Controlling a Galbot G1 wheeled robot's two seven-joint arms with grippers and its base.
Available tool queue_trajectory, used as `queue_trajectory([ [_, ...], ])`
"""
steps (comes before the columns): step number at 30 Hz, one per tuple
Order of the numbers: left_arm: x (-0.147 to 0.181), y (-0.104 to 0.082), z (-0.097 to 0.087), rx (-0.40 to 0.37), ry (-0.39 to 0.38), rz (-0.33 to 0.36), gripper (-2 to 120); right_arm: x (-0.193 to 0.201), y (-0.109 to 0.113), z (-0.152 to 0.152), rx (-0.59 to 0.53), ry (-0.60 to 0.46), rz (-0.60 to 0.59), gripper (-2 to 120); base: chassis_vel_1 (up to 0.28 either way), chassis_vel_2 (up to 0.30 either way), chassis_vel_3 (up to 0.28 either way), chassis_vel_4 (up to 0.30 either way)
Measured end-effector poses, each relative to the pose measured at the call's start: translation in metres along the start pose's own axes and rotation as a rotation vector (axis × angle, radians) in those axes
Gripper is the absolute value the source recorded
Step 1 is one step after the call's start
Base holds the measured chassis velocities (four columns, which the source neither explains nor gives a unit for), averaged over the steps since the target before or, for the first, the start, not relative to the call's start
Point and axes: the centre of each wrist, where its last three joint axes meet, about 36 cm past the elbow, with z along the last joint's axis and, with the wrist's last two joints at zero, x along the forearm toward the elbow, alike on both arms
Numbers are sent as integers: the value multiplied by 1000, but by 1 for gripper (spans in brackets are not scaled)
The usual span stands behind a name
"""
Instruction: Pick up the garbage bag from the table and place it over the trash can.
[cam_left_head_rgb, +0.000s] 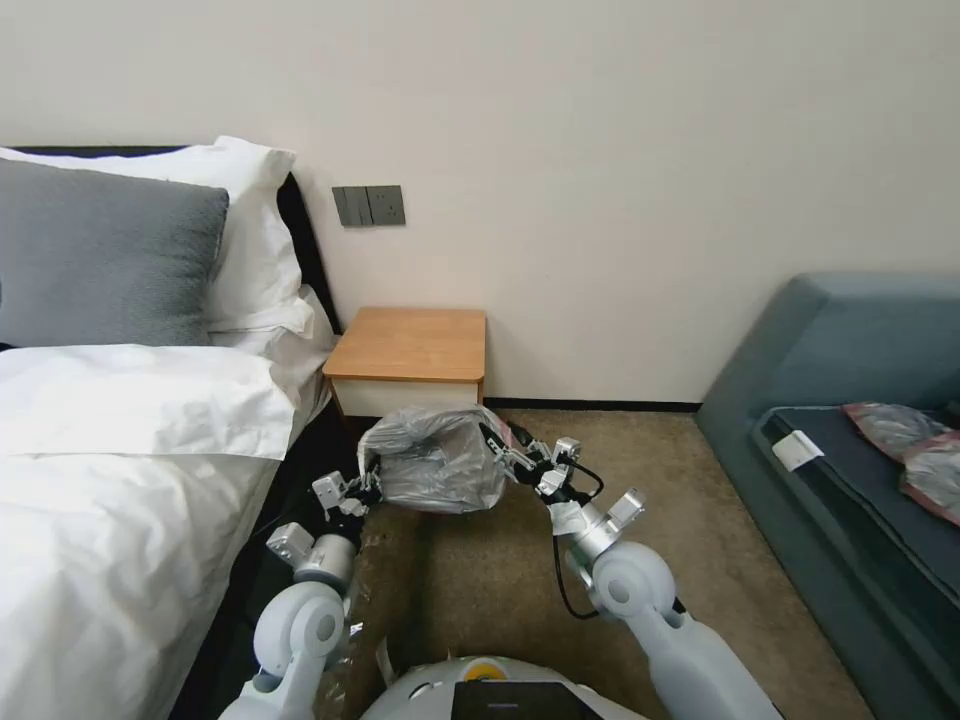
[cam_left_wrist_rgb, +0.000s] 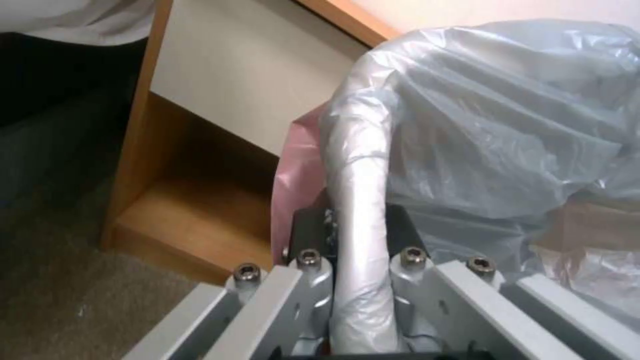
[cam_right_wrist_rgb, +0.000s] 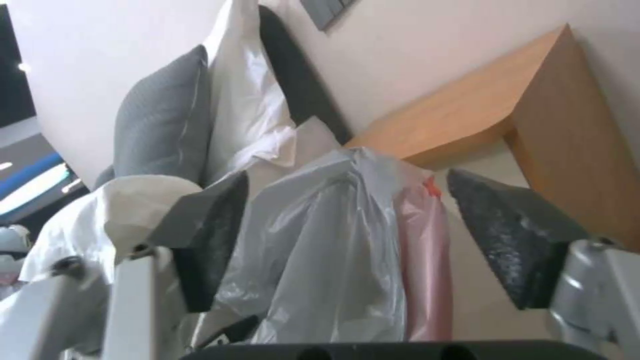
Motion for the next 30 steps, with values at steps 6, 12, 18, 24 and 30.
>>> queue_trajectory([
  [6,1,-2,-2,1,-7,1,3,-1,-1,2,-6,-4,2,58,0,0,0,0],
  [12,2,-3,-4,5,-16,2,3,3,-4,1,8,-6,8,32,0,0,0,0],
  [18,3,-4,-5,7,-21,4,3,3,-4,2,11,-7,8,14,0,0,0,0],
  [24,6,-6,-7,9,-25,7,3,3,-6,3,17,-8,12,0,0,0,0,0],
  [30,7,-8,-9,13,-31,14,3,2,-7,1,25,-16,12,0,0,0,0,0],
])
